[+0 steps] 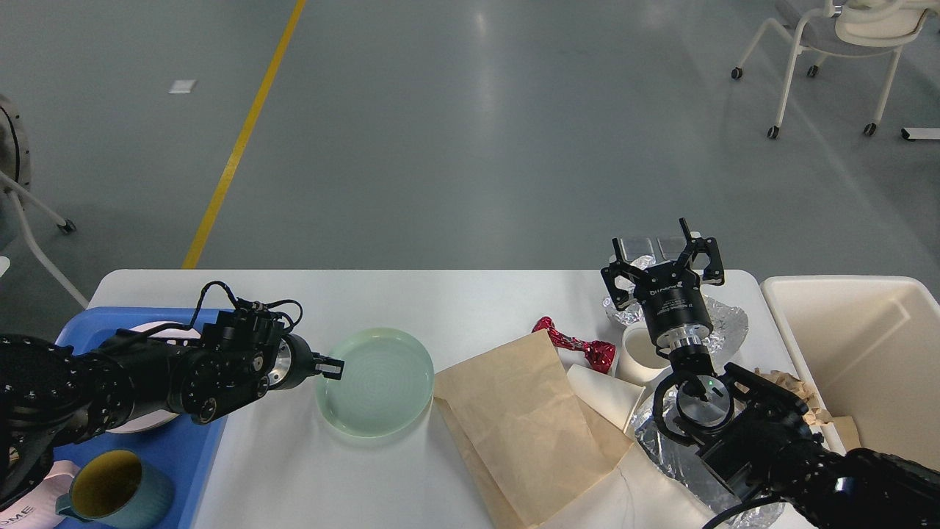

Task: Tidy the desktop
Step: 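Lift the pale green plate and lay it on the pink plate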

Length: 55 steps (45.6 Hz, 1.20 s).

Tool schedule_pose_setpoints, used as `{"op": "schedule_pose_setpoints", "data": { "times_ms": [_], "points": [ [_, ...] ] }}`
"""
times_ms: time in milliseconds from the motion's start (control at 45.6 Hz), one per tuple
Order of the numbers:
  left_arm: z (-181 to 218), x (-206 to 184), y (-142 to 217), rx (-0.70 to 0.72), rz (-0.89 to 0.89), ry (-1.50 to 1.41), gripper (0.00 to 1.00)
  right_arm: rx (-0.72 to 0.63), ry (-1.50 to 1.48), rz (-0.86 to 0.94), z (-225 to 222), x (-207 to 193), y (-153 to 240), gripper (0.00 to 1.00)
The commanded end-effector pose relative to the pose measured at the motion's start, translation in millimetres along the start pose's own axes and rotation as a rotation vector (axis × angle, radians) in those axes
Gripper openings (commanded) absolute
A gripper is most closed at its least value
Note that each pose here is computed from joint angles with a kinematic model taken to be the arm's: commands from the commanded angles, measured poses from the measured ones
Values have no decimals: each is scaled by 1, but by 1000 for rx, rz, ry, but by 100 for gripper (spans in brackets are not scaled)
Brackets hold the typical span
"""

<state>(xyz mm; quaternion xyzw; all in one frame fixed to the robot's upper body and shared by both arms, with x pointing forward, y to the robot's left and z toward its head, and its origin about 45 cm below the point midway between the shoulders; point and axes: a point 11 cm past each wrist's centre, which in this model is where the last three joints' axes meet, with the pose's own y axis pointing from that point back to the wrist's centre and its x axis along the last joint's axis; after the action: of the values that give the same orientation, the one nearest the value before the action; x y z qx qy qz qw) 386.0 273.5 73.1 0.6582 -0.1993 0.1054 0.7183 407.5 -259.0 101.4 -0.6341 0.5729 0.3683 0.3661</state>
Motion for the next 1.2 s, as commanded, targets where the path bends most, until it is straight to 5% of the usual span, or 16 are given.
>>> {"op": "schedule_pose_setpoints", "data": {
  "times_ms": [0, 219, 438, 635, 767, 964, 1183],
  "points": [
    [-4, 4, 21, -40, -19, 27, 0, 0, 0, 0, 0, 0, 0, 100],
    [-31, -3, 103, -117, -46, 76, 0, -2, 1, 0, 0, 0, 0, 100],
    [-69, 80, 241, -170, 40, 125, 0, -1, 2, 1, 0, 0, 0, 100],
    [-88, 105, 308, -216, 95, 170, 0, -1, 2, 1, 0, 0, 0, 100],
    [-108, 105, 315, -182, 102, 211, 0, -1, 2, 1, 0, 0, 0, 100],
    [-209, 79, 304, 71, 107, 294, 0, -1, 2, 1, 0, 0, 0, 100],
    [-273, 11, 246, 223, 101, 338, 0, 0, 1, 1, 0, 0, 0, 100]
  ]
}}
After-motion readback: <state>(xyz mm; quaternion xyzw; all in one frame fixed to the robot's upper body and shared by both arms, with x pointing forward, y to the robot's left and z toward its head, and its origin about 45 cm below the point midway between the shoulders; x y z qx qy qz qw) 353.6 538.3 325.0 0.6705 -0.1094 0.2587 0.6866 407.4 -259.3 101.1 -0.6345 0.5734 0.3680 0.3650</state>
